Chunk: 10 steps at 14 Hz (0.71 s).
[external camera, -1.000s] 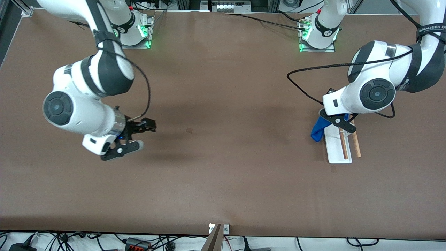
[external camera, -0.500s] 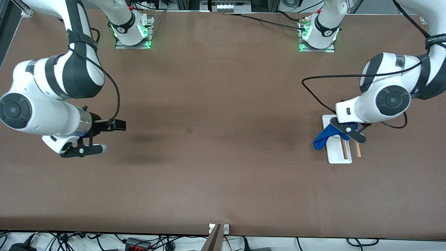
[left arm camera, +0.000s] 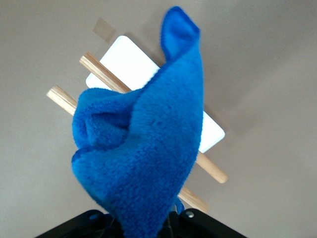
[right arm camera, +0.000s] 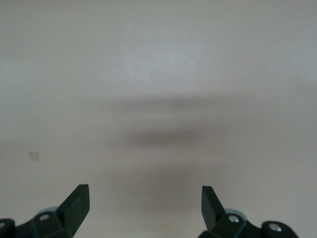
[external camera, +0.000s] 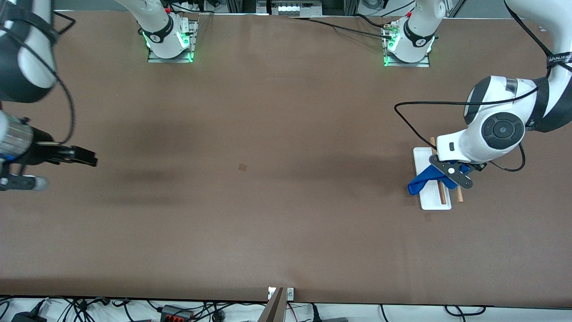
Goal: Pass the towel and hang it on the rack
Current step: 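Lower the towel over the wooden dowels with the left gripper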
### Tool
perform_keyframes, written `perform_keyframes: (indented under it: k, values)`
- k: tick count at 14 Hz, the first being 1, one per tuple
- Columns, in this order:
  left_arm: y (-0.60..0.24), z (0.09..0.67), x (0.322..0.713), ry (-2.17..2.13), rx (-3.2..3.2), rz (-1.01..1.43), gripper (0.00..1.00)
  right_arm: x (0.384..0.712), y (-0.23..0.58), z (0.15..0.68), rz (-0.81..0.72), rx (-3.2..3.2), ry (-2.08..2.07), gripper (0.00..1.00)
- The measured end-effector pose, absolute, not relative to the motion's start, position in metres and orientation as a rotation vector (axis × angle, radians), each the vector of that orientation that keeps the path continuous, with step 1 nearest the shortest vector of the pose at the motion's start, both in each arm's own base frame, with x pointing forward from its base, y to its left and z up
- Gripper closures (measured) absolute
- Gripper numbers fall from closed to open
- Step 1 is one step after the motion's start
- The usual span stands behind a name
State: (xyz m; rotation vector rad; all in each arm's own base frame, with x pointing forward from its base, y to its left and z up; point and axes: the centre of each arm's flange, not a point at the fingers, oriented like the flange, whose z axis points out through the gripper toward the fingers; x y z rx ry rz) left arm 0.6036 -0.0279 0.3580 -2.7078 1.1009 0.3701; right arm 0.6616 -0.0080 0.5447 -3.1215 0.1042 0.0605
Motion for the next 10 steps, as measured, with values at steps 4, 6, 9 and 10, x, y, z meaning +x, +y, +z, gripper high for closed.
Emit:
perform_keyframes:
  k: [4, 6, 9, 10]
  values:
    - [0.002, 0.348, 0.593, 1.112, -2.713, 0.363, 0.95, 0.647, -0.039, 0.58, -0.015, -3.09, 0.141, 0.0]
    - [0.005, 0.349, 0.588, 1.103, -2.713, 0.369, 0.95, 0.639, -0.035, 0.594, -0.025, -3.137, 0.117, 0.0]
    - [0.007, 0.344, 0.58, 1.104, -2.709, 0.37, 0.95, 0.63, -0.032, 0.598, -0.006, -3.158, 0.104, 0.0]
    - [0.008, 0.342, 0.574, 1.107, -2.706, 0.358, 0.95, 0.627, -0.033, 0.594, 0.004, -3.159, 0.105, 0.0]
